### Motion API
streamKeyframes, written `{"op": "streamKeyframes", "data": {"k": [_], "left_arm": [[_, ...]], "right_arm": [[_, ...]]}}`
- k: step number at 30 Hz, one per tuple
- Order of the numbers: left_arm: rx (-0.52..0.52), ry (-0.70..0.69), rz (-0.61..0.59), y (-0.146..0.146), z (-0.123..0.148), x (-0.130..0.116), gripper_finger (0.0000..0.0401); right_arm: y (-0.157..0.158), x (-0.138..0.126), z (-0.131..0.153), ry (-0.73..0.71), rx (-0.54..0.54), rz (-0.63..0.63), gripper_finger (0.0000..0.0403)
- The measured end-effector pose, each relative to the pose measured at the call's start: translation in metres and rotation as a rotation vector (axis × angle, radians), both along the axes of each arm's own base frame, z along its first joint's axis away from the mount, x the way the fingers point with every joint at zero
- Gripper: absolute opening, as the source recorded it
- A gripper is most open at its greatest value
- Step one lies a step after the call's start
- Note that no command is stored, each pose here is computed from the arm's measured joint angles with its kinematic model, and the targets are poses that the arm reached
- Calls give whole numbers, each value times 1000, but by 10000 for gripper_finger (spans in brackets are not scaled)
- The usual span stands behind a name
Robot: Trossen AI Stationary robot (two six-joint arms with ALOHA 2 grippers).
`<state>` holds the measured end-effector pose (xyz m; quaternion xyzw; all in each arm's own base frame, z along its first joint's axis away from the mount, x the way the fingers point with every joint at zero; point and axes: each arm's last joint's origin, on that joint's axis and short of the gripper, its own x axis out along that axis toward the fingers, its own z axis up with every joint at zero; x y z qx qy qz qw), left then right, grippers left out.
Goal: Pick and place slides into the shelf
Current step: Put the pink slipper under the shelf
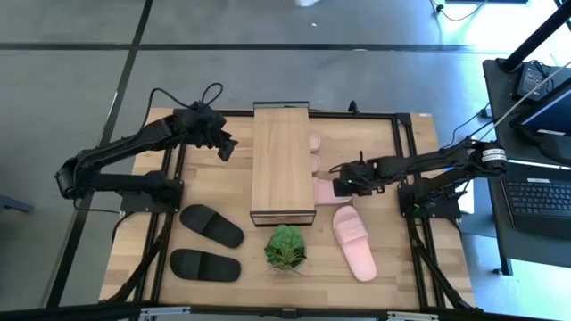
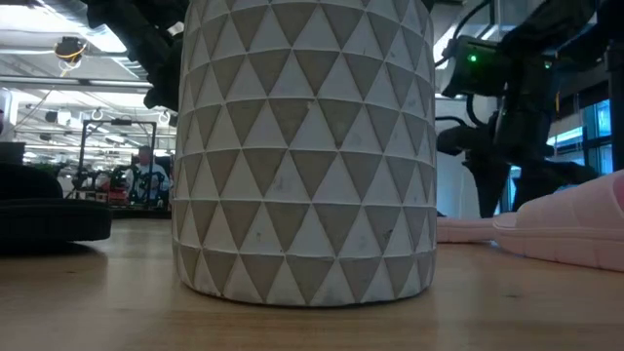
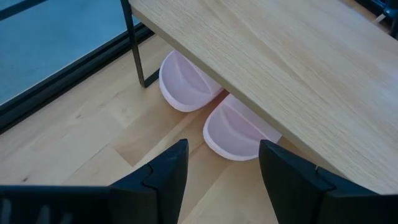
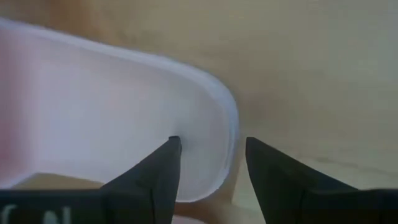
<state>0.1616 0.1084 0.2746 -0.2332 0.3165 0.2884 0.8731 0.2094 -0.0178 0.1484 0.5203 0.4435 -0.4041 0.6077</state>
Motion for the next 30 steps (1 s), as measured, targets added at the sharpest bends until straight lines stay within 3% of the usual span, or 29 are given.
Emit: {"op": "streamKeyframes", "data": {"k": [6, 19, 30], "left_arm": [[1, -1, 0, 0, 0, 0, 187], [3, -3, 0, 0, 0, 0, 187], [6, -3, 2, 0, 0, 0, 187]], "right_arm": [[1, -3, -11, -54, 21, -40, 166], [0, -7, -15, -38, 0, -58, 35], [-1, -6, -15, -53, 11, -140, 24]]}}
